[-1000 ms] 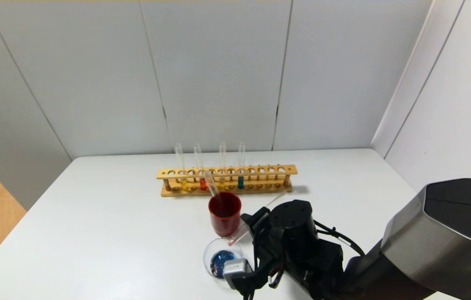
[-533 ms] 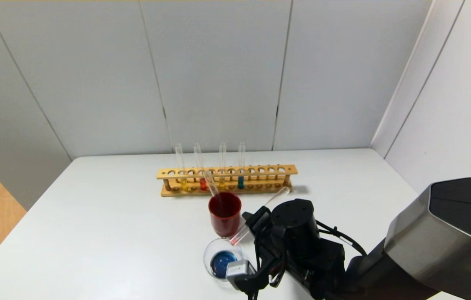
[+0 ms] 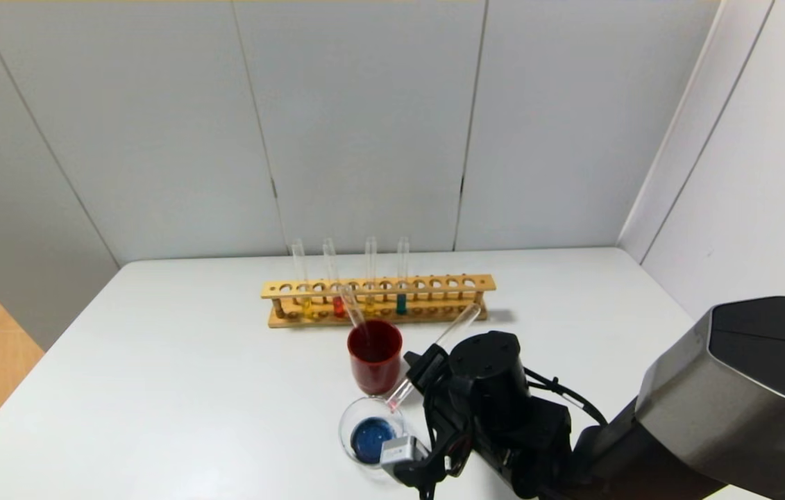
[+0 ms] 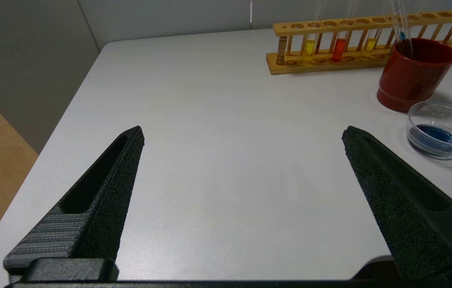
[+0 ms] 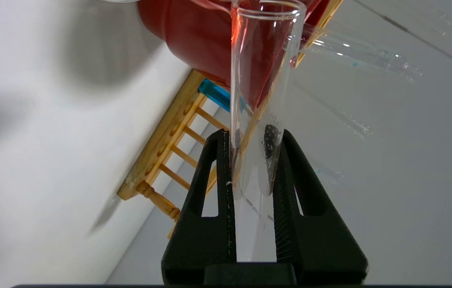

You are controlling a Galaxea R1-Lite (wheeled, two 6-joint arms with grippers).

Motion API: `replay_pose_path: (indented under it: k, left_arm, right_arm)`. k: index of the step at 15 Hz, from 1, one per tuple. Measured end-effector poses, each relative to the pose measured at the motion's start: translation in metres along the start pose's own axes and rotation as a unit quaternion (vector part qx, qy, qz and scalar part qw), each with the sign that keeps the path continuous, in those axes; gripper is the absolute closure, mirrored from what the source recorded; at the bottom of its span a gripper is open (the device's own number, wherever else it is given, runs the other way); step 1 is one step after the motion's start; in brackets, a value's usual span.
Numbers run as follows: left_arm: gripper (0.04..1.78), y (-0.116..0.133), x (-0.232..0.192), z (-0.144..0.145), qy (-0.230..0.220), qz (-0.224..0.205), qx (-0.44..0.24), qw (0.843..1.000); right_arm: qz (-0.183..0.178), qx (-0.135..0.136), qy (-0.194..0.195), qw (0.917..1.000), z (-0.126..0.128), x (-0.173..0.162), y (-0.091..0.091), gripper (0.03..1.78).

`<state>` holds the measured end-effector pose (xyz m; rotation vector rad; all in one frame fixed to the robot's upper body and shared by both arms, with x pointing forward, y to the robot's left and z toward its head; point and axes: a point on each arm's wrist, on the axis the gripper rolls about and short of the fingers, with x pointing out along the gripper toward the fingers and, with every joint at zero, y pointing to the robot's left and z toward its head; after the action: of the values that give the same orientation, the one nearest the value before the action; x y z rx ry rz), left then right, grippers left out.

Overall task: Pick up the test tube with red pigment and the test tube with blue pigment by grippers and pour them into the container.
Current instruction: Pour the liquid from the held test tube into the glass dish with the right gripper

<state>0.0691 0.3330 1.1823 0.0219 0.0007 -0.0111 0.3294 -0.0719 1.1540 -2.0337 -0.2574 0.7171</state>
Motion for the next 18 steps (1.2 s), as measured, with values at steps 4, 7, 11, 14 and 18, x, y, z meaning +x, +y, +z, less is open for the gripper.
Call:
replay_pose_path:
  k: [4, 7, 11, 14, 18]
  left_arm:
    - [0.07, 0.000, 0.000, 0.000, 0.000, 0.000, 0.000, 1.000]
    - [0.07, 0.000, 0.000, 0.000, 0.000, 0.000, 0.000, 1.000]
    - [0.07, 0.000, 0.000, 0.000, 0.000, 0.000, 0.000, 1.000]
    - [0.07, 0.000, 0.000, 0.000, 0.000, 0.000, 0.000, 1.000]
    - [0.07, 0.000, 0.000, 0.000, 0.000, 0.000, 0.000, 1.000]
  right_arm:
    - [-0.004, -0.033, 0.005, 0.9994, 0.003, -0.001, -0.004, 1.46]
    - [-0.011, -0.052, 0.010, 0.9985, 0.004, 0.001, -0.009, 1.46]
    - [-0.020, -0.079, 0.018, 0.9965, 0.006, 0.004, -0.015, 1.46]
    - [-0.024, -0.084, 0.028, 0.9958, 0.010, 0.003, -0.020, 1.46]
    - [-0.034, -0.096, 0.027, 0.9944, 0.012, 0.000, -0.025, 1.46]
